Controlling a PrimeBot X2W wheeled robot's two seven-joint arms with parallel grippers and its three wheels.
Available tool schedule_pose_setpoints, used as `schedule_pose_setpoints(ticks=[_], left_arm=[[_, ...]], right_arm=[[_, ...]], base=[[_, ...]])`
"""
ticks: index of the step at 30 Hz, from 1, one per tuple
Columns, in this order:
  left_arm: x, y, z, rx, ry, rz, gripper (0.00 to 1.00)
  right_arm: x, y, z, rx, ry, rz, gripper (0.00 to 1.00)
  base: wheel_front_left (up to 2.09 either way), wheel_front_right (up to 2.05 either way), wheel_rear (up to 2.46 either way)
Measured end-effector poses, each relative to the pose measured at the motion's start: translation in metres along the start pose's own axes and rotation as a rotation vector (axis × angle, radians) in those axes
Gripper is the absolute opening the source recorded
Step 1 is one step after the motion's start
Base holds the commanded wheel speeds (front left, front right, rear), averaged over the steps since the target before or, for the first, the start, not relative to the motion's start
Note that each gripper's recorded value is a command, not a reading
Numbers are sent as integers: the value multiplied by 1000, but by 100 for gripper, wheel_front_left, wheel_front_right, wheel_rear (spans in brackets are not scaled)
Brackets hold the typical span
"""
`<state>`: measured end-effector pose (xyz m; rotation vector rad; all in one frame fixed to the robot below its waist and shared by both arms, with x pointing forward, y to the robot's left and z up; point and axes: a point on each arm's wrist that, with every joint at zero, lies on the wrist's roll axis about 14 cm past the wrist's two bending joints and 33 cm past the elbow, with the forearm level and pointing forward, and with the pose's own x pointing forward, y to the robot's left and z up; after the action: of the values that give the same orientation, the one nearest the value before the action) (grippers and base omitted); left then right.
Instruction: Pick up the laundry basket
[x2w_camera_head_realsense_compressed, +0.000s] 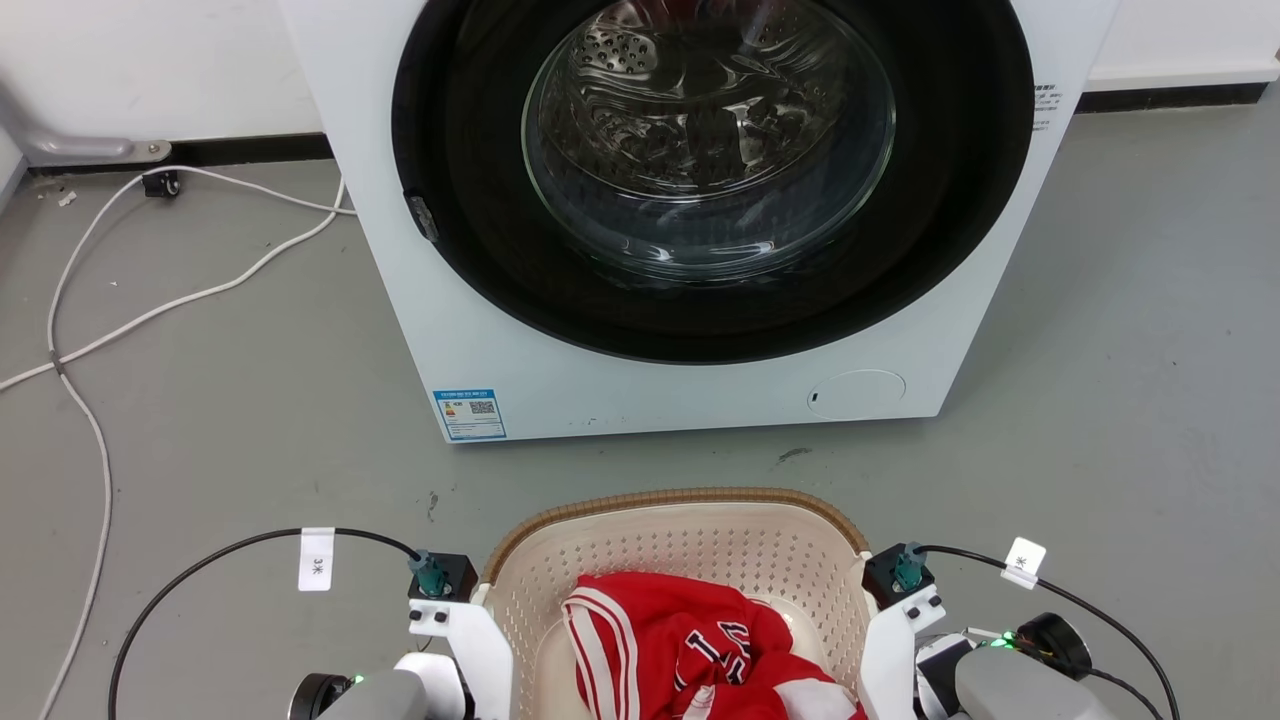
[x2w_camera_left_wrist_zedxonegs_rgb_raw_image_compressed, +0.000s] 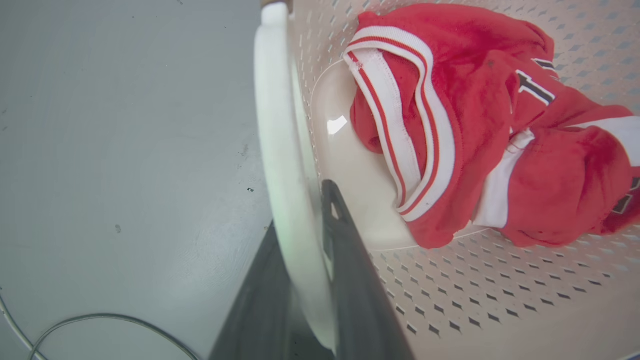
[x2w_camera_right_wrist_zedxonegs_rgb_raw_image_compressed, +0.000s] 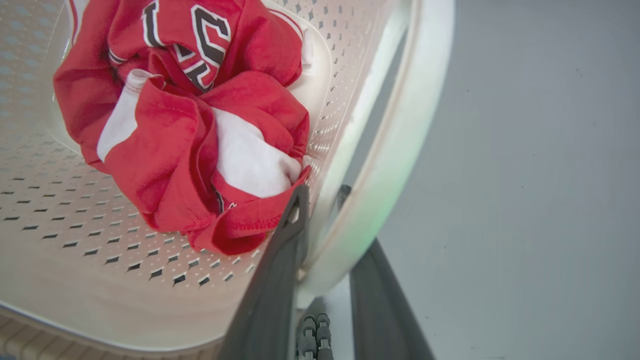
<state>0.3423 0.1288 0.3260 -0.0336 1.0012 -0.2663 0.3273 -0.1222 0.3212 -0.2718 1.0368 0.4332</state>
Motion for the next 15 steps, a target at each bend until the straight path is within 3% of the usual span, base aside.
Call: schedule_pose_setpoints(ticks=[15], left_arm=[[-1,0,0,-3,-4,-2,0]], right_arm=[[-1,-1,0,0,-1,-2,0]], base=[[0,0,0]])
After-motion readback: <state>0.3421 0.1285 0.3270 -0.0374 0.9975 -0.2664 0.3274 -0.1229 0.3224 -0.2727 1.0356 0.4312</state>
